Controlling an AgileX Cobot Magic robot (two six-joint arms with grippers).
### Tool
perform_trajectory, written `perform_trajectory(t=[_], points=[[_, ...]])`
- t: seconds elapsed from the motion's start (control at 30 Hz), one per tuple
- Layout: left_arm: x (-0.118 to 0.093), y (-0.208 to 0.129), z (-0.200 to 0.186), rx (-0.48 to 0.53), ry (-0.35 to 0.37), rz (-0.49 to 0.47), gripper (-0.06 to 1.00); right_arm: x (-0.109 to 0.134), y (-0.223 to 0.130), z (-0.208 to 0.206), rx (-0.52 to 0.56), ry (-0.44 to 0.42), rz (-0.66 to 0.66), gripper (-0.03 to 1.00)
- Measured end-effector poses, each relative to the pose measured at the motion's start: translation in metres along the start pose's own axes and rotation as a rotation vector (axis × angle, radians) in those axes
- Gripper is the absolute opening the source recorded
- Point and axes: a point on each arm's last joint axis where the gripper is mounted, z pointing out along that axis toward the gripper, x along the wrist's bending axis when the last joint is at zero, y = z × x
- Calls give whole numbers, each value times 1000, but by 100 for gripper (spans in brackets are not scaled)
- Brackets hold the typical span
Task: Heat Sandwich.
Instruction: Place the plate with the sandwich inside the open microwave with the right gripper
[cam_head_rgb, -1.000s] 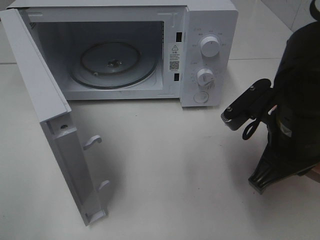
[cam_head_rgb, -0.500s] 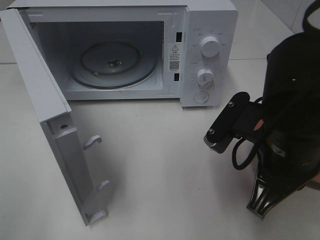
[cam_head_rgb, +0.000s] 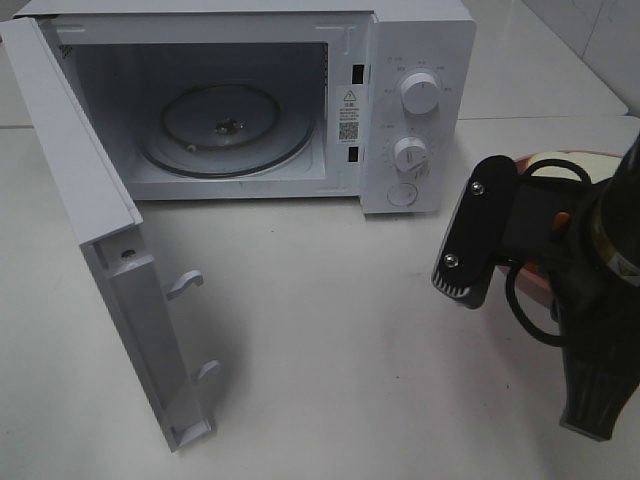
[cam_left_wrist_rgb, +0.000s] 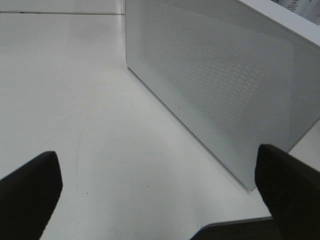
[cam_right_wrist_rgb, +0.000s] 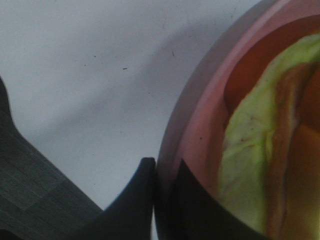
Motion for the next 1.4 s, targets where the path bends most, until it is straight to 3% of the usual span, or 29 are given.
perform_trajectory(t=[0.3, 0.6, 1.4], points=[[0, 0, 0, 1, 0, 0, 97, -1, -1, -2, -15, -2, -149, 3], [0, 0, 0, 1, 0, 0, 97, 0, 8, -2, -114, -11, -347, 4], [0, 0, 0, 1, 0, 0, 97, 2, 24, -5, -283, -68, -628, 7]])
